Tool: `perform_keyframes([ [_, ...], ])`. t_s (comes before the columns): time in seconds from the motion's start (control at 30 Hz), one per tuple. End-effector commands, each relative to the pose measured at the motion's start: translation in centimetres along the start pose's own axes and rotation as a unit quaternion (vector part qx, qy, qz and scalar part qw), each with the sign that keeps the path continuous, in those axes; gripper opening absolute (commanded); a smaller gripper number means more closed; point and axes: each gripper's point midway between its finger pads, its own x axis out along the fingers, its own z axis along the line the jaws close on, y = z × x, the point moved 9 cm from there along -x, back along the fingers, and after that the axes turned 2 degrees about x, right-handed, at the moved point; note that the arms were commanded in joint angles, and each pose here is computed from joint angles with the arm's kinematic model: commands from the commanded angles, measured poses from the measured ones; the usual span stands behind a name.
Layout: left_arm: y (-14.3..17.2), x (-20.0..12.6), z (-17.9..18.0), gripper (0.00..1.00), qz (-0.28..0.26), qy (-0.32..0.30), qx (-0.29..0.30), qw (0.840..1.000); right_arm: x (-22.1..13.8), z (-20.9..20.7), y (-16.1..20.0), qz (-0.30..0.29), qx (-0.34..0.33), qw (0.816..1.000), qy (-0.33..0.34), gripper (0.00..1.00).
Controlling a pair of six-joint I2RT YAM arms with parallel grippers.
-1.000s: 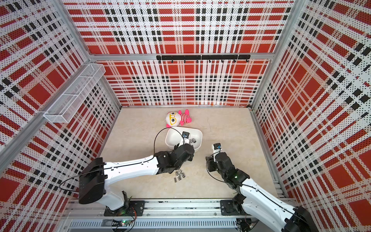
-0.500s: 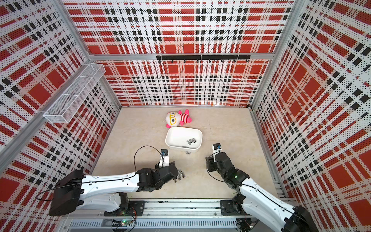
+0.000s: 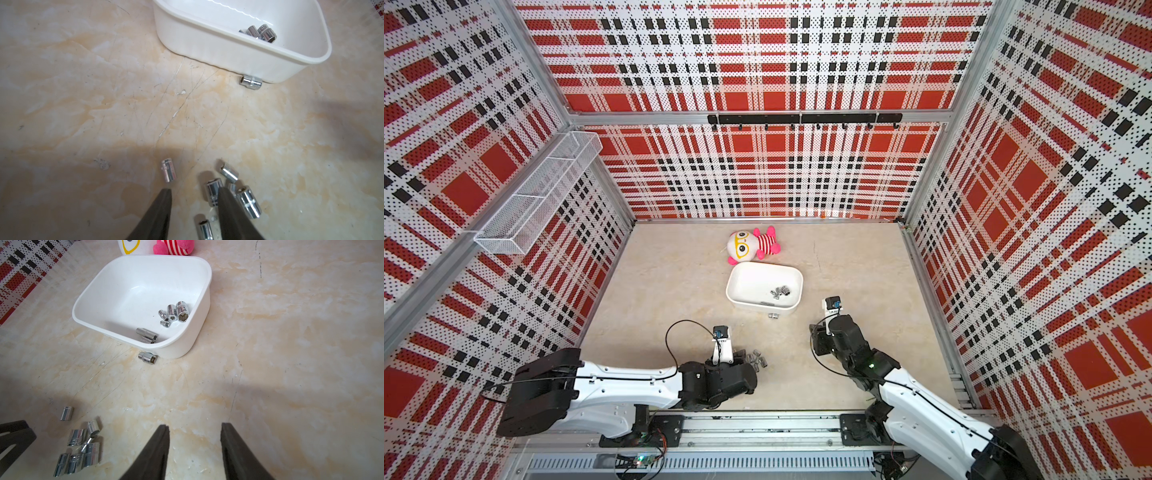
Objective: Put the socket on the desktop into the storage box
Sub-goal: Pick up the socket head from the center of the board.
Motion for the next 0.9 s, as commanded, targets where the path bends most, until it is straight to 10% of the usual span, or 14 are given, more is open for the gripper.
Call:
perform_keyframes([
  [0.0, 0.4, 0.4, 0.7, 0.45, -0.01, -0.021, -0.014, 1.0, 0.1, 0.0, 0.0, -0.002, 0.0, 1.0, 0.002, 0.47],
  [0.87, 1.2, 4.2, 2.1, 0.42, 0.02, -0.075, -0.026, 0.997, 0.5, 0.1, 0.2, 0.011, -0.001, 1.0, 0.005, 0.46],
])
